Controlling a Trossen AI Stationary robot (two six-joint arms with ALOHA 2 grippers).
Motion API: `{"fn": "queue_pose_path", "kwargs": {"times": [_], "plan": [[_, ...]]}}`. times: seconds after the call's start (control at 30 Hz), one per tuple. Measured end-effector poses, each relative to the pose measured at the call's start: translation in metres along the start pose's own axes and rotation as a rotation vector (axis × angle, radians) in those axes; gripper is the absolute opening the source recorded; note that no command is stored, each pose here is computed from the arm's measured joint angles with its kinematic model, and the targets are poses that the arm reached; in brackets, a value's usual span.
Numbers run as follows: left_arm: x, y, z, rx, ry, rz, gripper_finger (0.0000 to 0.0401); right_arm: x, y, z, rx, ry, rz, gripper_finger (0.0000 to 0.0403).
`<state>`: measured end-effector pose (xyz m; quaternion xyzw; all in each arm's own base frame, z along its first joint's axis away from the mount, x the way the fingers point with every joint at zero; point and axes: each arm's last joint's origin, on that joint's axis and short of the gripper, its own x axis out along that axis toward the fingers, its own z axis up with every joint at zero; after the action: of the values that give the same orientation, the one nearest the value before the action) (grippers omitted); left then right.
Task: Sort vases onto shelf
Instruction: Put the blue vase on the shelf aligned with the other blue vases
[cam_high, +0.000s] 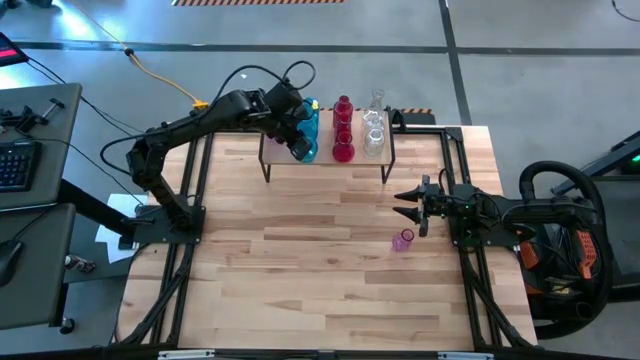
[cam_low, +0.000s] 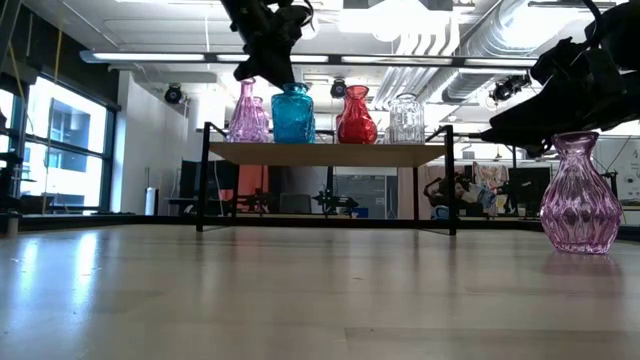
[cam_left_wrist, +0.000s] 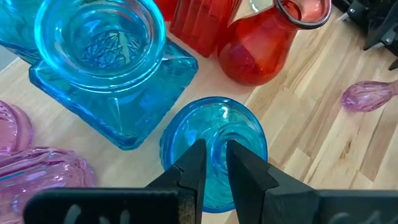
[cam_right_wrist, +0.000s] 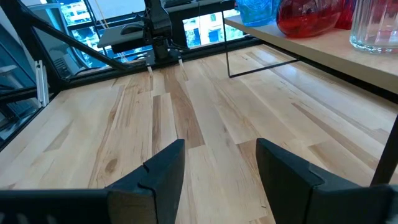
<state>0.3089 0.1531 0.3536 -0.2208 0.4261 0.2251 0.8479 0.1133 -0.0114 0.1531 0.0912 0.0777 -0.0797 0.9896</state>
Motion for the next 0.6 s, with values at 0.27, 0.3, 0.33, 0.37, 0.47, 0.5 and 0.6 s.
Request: {"fn": "queue_pose_path", "kwargs": {"times": [0.27,0.3,0.33,0.37,0.47,0.5,0.6], "plan": [[0.0005,-0.0058,-0.0013,0.011,-0.004,0.015,0.0049,0.0,0.0,0.0,0.0,0.0,0.0,0.0181],[0.0006,-0.0065,-0.0016,0.012,-0.002,0.017,0.0049,0.0,0.0,0.0,0.0,0.0,0.0,0.0181],[0.0007,-0.0066,-0.0019,0.012,-0.001,0.023,0.0049,0.0,0.0,0.0,0.0,0.0,0.0,0.0181],[0.0008,-0.0069,-0.0022,0.013,0.0,0.028,0.0049,0.0,0.0,0.0,0.0,0.0,0.0,0.0181],[0.0009,-0.008,-0.0026,0.009,-0.001,0.038,0.0049,0.0,0.0,0.0,0.0,0.0,0.0,0.0181],[0.0009,-0.0083,-0.0027,0.008,-0.001,0.038,0.0049,0.0,0.0,0.0,0.0,0.0,0.0,0.0181],[0.0009,-0.0097,-0.0033,-0.005,-0.003,0.055,0.0049,0.0,0.0,0.0,0.0,0.0,0.0,0.0181]]}}
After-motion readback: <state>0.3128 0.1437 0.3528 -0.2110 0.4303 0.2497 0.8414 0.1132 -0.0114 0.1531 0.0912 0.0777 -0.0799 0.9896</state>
